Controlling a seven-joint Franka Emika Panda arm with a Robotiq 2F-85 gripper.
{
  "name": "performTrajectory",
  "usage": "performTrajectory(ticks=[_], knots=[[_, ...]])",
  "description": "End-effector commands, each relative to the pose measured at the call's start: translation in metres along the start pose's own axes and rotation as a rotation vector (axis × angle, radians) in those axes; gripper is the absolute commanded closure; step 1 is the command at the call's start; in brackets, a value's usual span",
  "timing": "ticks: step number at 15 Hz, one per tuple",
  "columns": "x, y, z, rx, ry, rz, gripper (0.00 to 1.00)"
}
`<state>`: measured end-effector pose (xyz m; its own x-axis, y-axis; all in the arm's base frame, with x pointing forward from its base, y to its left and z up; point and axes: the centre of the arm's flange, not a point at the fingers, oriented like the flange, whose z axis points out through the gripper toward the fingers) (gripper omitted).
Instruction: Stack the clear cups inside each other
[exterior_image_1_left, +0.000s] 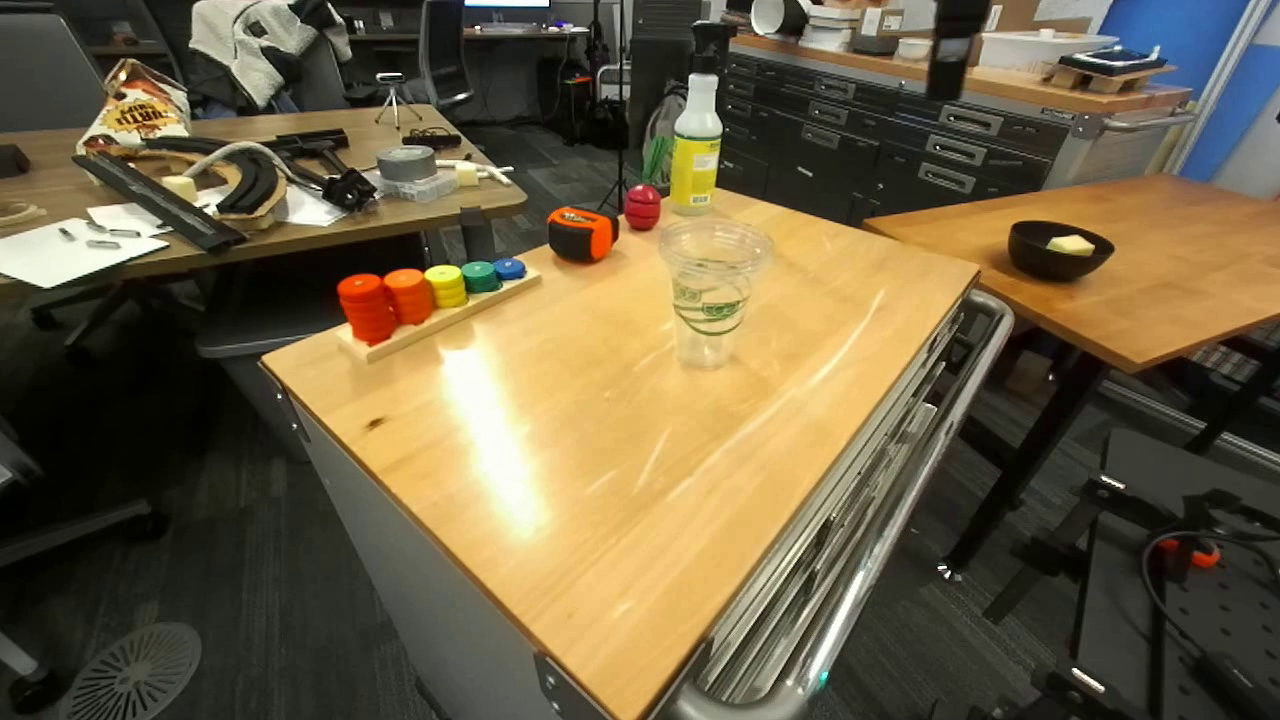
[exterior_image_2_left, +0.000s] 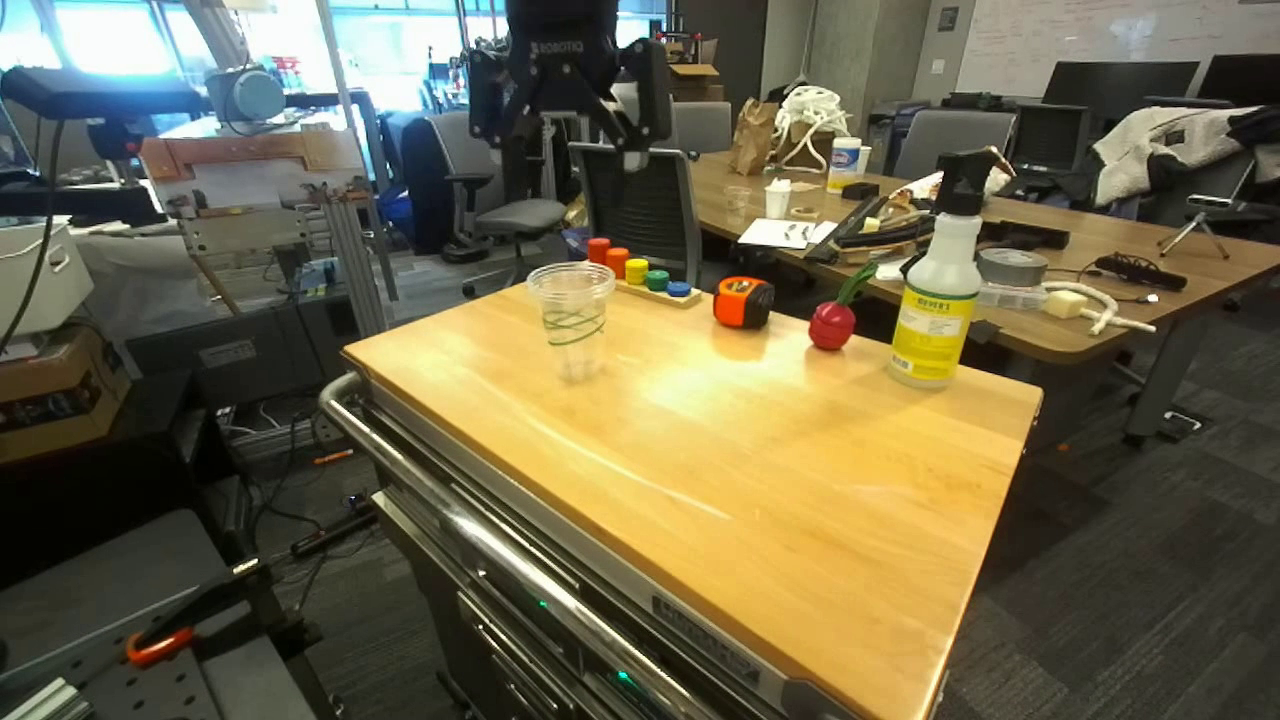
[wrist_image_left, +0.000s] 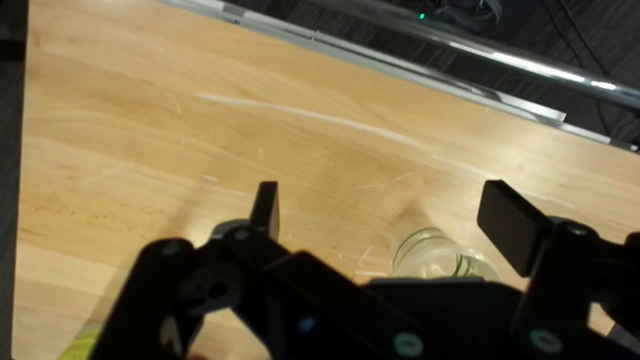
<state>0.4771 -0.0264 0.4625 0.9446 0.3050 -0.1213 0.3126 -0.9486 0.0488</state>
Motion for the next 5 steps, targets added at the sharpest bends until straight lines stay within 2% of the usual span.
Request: performTrajectory(ticks=[1,3,5], knots=[[-0.017,0.003,-0.003,0.011,-0.015,0.013,0.00],[-0.044,0.006,-0.008,0.024,-0.015,0.029,0.00],[-0.054,0.005,-0.009,0.027,-0.010,0.032,0.00]])
